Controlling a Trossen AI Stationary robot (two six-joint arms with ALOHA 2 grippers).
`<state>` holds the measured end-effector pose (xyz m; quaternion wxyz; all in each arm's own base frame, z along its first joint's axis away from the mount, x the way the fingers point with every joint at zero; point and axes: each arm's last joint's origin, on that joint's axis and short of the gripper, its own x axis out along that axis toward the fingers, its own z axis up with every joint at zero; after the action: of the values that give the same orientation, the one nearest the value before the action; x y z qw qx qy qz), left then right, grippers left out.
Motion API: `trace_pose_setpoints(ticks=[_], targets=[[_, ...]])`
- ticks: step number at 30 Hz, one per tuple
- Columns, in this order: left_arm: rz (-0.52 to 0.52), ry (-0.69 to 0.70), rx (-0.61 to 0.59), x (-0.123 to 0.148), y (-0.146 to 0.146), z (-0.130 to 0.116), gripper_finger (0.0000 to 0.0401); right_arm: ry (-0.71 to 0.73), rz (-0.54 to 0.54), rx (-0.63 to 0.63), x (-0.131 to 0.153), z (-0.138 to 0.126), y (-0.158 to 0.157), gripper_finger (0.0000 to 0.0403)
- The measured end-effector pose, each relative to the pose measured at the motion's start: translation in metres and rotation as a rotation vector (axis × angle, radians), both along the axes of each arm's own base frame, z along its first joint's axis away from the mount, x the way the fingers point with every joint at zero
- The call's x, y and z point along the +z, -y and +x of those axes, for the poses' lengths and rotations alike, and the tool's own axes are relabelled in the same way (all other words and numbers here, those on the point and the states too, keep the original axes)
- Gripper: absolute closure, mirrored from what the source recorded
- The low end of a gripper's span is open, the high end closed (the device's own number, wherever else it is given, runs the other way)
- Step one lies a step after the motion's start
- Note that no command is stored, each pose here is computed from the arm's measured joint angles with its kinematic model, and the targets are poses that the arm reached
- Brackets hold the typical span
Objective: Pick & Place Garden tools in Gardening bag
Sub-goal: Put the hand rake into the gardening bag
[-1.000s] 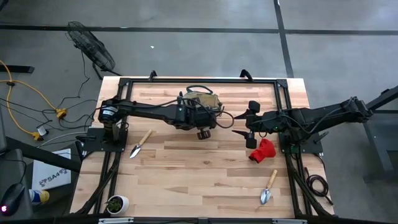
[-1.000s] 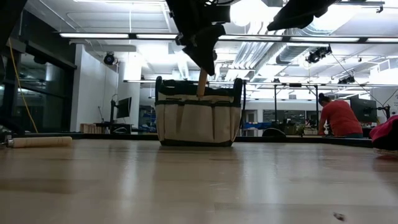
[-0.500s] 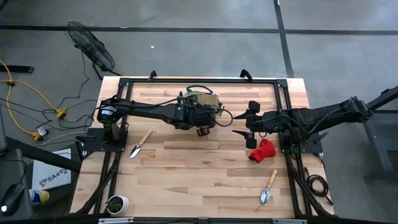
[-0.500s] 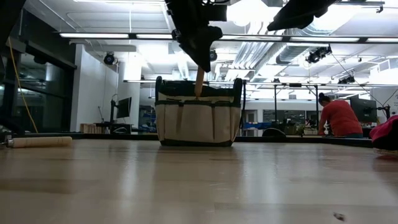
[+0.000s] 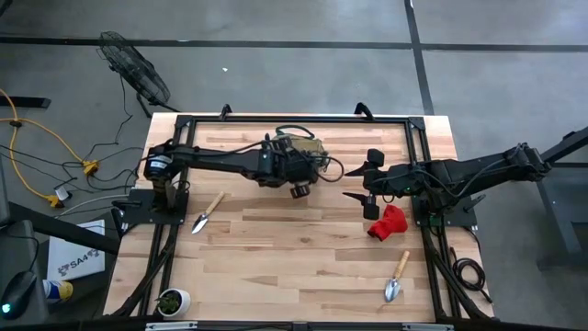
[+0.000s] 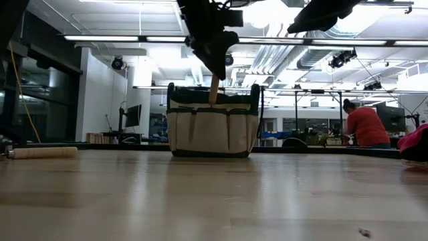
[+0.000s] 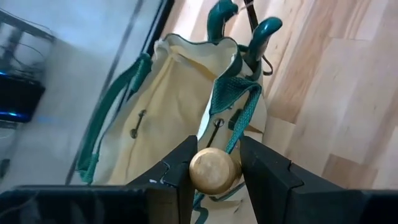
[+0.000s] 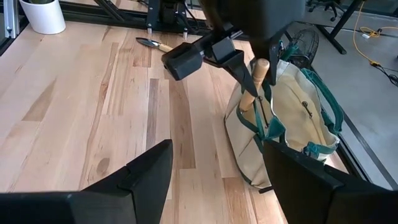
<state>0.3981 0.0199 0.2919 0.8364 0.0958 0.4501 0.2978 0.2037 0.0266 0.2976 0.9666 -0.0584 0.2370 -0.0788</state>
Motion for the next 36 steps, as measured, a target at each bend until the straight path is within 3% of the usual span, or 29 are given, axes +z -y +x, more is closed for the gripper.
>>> trace_pose_setpoints(ticks=[12, 18, 25, 36], targets=[[-0.053, -0.021, 0.025, -0.001, -0.020, -0.004, 0.0286, -0.005, 0.000, 0.000, 0.000, 0.000, 0.000, 0.0160], [-0.108, -0.018, -0.019, 0.000, -0.020, -0.004, 0.0286, -0.006, 0.000, 0.000, -0.001, 0.000, 0.000, 0.0160], [-0.079, -0.018, -0.001, 0.001, -0.021, -0.004, 0.0286, -0.007, 0.007, 0.013, -0.001, 0.000, 0.000, 0.0160], [-0.070, 0.042, -0.003, 0.030, -0.021, -0.002, 0.0286, -0.022, 0.023, 0.015, -0.002, -0.001, -0.001, 0.0160]])
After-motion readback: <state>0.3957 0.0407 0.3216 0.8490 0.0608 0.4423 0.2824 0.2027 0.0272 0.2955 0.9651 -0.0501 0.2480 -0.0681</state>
